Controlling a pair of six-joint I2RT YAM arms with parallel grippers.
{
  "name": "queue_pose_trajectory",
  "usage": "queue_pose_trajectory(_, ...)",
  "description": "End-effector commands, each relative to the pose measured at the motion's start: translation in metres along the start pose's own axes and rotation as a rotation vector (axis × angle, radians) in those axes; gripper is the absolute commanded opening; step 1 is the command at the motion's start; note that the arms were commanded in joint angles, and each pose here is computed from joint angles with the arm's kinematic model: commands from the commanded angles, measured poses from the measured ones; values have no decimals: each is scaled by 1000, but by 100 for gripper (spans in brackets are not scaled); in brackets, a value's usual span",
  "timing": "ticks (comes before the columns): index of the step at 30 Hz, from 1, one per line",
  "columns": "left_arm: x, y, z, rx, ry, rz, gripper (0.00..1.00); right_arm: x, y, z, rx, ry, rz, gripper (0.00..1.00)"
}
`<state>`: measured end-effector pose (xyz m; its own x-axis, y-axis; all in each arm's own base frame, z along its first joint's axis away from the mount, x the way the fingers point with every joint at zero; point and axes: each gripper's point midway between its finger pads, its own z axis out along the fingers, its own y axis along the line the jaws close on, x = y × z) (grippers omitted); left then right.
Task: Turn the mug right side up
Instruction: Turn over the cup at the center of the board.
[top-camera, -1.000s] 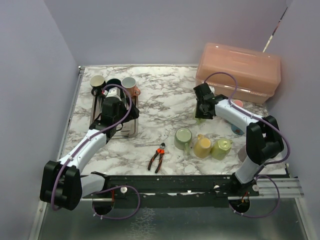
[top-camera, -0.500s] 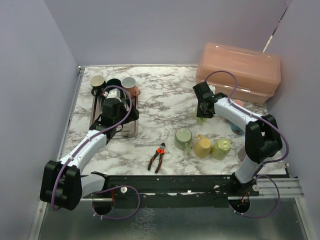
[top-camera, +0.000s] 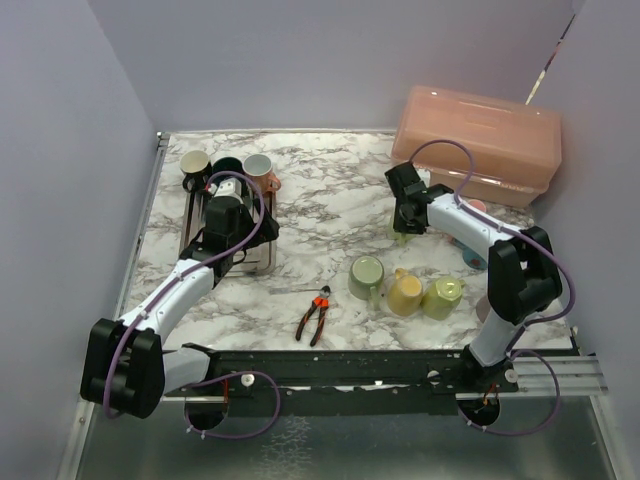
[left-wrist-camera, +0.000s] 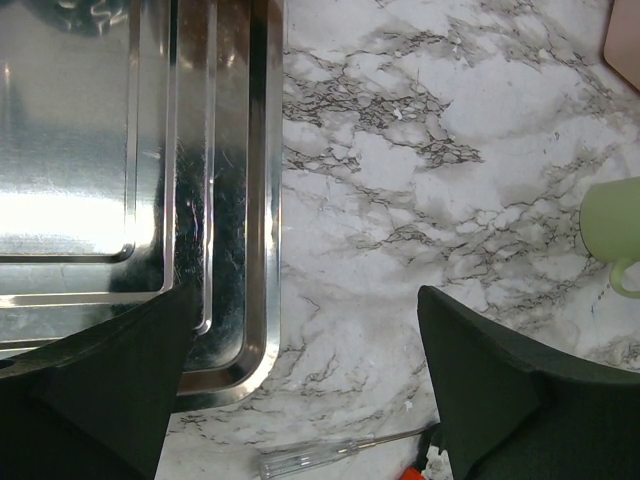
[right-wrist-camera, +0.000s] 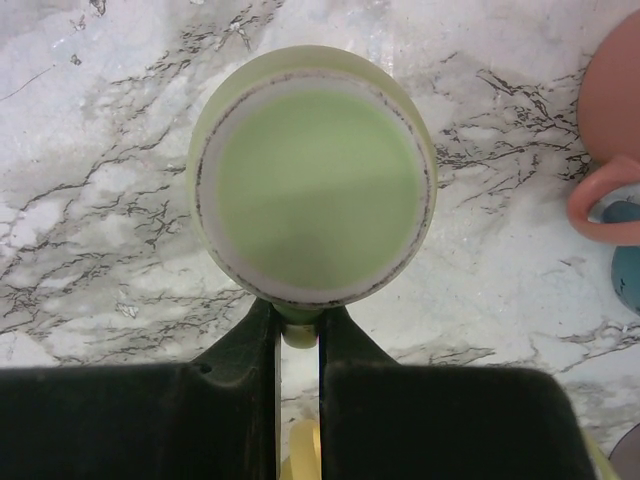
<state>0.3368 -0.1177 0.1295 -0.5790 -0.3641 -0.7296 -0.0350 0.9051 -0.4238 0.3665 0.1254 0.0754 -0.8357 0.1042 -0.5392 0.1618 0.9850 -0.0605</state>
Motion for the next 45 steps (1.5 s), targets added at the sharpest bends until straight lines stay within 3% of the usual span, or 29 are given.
queue_pose_trajectory(1,-3,-11,-1,51,3,1,94,-21,17,-16,-93,-67,46,1)
queue_pose_trajectory(9,-25,-43,-16,170,-29,-56,99,-65,54,-76,-411,-281,105,1)
queue_pose_trajectory(17,-52,-146,-49,556,-96,-272,99,-93,90,-169,-797,-374,251,1)
queue_pose_trajectory(25,-60,-222,-96,901,-117,-469,92,-97,104,-255,-1157,-398,383,1)
queue_pose_trajectory(29,-60,-241,-103,929,-116,-506,91,-92,106,-285,-1306,-366,438,1)
queue_pose_trajectory(34,-49,-256,-104,941,-66,-571,81,-88,107,-306,-1399,-348,436,1)
queue_pose_trajectory(40,-46,-262,-106,977,-42,-677,61,-82,108,-312,-1448,-329,432,1)
queue_pose_trajectory(45,-55,-258,-110,997,-59,-790,56,-80,108,-316,-1473,-318,439,1)
